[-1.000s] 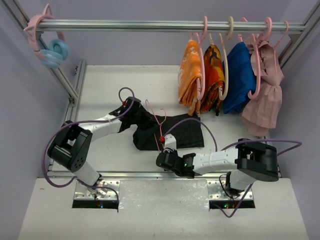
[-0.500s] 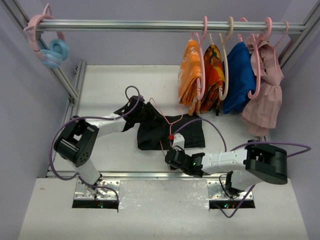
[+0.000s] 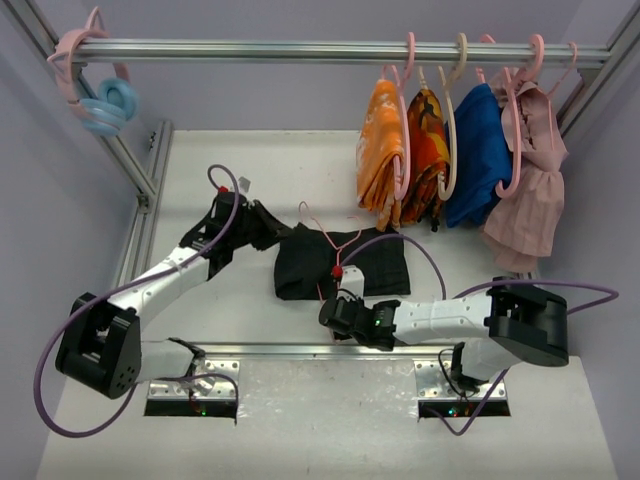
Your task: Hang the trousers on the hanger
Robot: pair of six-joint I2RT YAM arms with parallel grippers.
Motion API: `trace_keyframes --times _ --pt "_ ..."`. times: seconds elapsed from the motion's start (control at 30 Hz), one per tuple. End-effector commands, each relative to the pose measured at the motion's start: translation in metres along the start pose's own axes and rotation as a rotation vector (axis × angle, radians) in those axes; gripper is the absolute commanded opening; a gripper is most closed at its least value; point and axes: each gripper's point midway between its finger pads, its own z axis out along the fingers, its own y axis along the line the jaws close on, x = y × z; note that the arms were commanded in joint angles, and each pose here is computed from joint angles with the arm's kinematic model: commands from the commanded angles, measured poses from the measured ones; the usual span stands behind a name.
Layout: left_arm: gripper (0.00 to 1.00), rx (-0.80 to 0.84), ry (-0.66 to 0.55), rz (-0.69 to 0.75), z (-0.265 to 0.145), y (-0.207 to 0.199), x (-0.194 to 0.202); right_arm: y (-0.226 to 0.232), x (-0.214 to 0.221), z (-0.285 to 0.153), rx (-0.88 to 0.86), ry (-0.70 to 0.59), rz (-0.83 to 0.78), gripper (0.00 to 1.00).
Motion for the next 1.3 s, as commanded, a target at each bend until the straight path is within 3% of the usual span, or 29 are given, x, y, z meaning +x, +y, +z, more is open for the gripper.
trace_keyframes --times 0.0,0.23,0.33,0.63,0.73,0.83,0.9,1.0,1.2,1.27 --pt "0.0 -0.001 0.147 0.072 -0.016 0.047 0.056 0.003 -0.006 -0.012 0.073 -0.012 0.048 0.0" --pt "0.0 0.02 0.278 0.143 -0.011 0.075 0.1 0.036 -0.008 -0.015 0.06 -0.006 -0.013 0.0" --pt "0.0 0.164 0.322 0.173 -0.004 0.052 0.111 0.046 -0.002 -0.013 0.036 0.008 -0.038 0.0" --pt "0.0 0.35 0.553 0.113 0.038 0.021 0.162 0.045 -0.003 -0.016 0.035 -0.001 -0.071 0.0" --pt "0.0 0.297 0.534 0.13 0.042 0.034 0.162 0.044 0.003 -0.015 -0.008 0.009 -0.1 0.0" --pt "0.0 0.203 0.42 0.166 0.041 0.038 0.142 0.043 0.006 -0.014 -0.024 0.007 -0.094 0.0" --pt "0.08 0.121 0.348 0.172 0.035 0.042 0.128 0.045 0.004 -0.013 -0.024 0.0 -0.092 0.0" --pt "0.32 -0.008 0.205 0.152 0.022 0.053 0.103 0.046 0.001 -0.012 -0.005 -0.008 -0.101 0.0" --pt "0.48 -0.081 0.061 0.007 -0.008 0.072 0.091 0.049 -0.009 -0.01 0.015 -0.037 -0.11 0.0" --pt "0.6 -0.053 0.033 -0.007 -0.014 0.066 0.086 0.052 -0.012 -0.01 0.012 -0.04 -0.118 0.0"
